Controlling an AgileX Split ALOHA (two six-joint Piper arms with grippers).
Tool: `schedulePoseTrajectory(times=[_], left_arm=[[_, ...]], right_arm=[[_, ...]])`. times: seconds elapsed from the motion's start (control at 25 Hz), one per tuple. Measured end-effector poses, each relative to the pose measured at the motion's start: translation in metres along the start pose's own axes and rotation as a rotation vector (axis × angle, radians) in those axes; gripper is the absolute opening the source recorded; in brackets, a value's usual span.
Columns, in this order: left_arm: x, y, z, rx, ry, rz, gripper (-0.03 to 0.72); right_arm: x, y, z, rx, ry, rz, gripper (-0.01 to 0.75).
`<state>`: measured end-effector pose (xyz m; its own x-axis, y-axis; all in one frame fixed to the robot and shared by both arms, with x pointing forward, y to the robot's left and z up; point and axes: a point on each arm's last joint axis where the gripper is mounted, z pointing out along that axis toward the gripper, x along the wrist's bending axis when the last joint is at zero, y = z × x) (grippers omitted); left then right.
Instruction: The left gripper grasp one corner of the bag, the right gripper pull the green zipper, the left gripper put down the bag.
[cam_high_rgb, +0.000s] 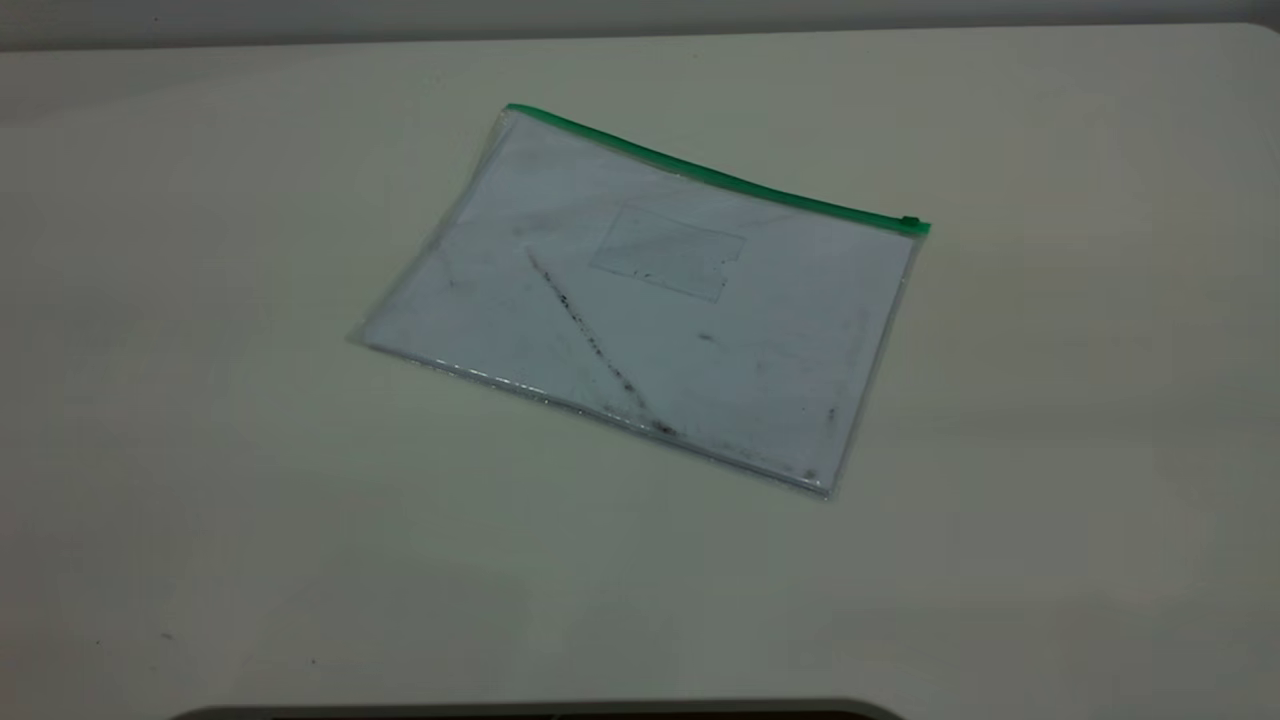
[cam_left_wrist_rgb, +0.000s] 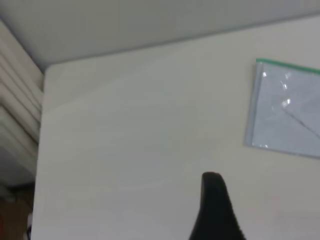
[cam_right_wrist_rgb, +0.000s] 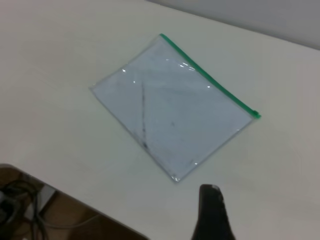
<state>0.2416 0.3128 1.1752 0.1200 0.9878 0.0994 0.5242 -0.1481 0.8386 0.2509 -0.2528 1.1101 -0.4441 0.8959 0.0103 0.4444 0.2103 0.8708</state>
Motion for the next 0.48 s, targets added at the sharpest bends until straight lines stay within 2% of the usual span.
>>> schedulePoseTrajectory(times=[0.2,0.32,0.48], left_arm=[[0.002,-0.051,-0.021,-0.124,0.016,-0.023,0.588],[-0.001,-0.065,-0.013,-0.108,0.004,-0.024,0.588],[-0.008,-0.078,0.014,-0.004,-0.035,-0.010,0.588]], right_arm=[[0.008,-0.020,-0.004,-0.035,-0.028,-0.033,0.580],[0.009,-0.030,-0.001,-0.033,-0.037,-0.038,0.580],[0.008,-0.042,0.003,-0.020,-0.055,-0.043,0.580]])
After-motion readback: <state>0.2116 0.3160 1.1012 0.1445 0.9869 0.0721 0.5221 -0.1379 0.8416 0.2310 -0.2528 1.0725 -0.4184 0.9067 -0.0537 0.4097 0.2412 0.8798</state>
